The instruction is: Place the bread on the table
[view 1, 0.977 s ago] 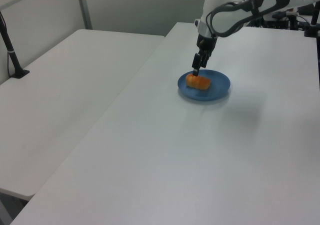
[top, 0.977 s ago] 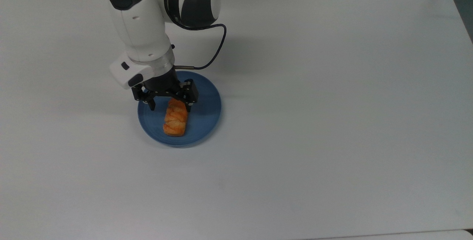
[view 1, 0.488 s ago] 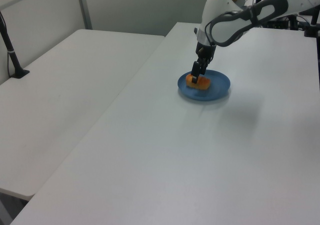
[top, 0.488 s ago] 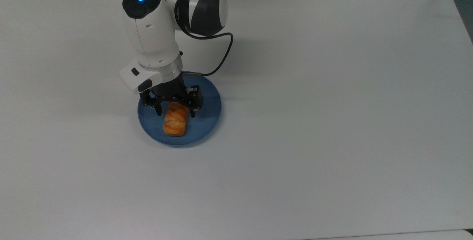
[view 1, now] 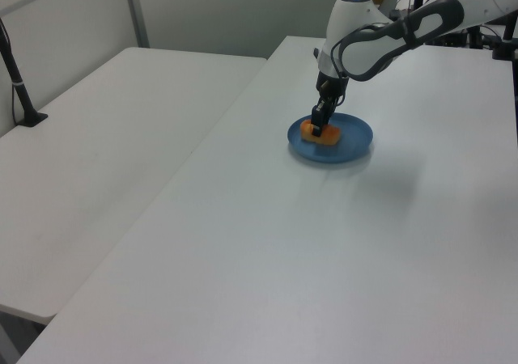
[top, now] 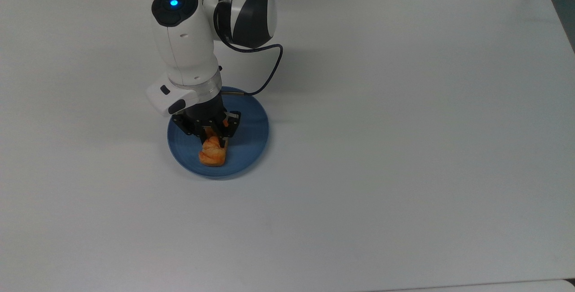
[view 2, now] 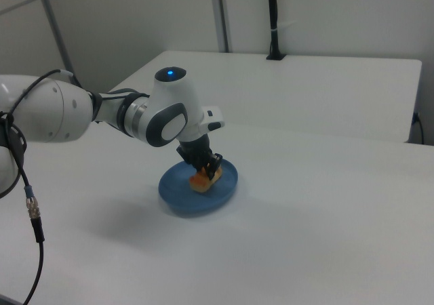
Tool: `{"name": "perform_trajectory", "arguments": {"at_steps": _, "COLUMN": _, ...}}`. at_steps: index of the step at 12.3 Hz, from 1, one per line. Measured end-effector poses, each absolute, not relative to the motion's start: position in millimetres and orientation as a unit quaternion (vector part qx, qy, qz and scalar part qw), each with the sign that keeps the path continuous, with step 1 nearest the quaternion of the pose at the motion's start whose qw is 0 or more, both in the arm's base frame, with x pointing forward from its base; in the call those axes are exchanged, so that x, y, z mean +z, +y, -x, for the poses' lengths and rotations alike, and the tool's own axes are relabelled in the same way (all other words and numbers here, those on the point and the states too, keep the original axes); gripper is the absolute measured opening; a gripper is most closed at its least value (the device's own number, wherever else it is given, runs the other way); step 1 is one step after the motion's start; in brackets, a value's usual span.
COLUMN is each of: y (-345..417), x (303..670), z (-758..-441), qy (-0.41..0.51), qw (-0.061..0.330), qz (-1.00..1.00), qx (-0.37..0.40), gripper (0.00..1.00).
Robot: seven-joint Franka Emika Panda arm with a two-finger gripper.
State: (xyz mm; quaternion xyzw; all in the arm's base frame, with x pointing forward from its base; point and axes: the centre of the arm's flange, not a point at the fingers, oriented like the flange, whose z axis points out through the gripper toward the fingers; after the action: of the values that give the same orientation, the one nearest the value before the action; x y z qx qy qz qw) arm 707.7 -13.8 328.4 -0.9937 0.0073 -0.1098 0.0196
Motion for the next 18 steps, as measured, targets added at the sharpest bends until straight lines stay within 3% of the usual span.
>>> {"name": "perform_trajectory", "arguments": {"at_steps": 2, "y": -14, "x": 335, "z": -708, "qy": 0.007, "qw": 0.02, "qz": 0.993, "qx": -0.114, "gripper": 0.12}}
{"name": "perform_trajectory", "arguments": {"at_steps": 4, "y": -14, "x": 348, "z": -706, "qy": 0.007, "qw": 0.023, "qz": 0.993, "qx": -0.115, "gripper": 0.12}}
{"name": "perform_trajectory", "arguments": {"at_steps": 8, "y": -19, "x": 426, "z": -687, "qy": 0.009, "qw": 0.039, "qz": 0.991, "qx": -0.125, "gripper": 0.12}}
{"name": "perform_trajectory", "arguments": {"at_steps": 11, "y": -1, "x": 456, "z": -663, "qy": -0.006, "qw": 0.052, "qz": 0.991, "qx": -0.123, "gripper": 0.1}}
{"name": "perform_trajectory", "arguments": {"at_steps": 15, "y": 102, "x": 499, "z": -629, "qy": -0.01, "qw": 0.093, "qz": 0.99, "qx": -0.108, "gripper": 0.09}}
{"name": "perform_trajectory", "arguments": {"at_steps": 18, "y": 199, "x": 497, "z": -585, "qy": -0.025, "qw": 0.091, "qz": 0.994, "qx": -0.05, "gripper": 0.09}}
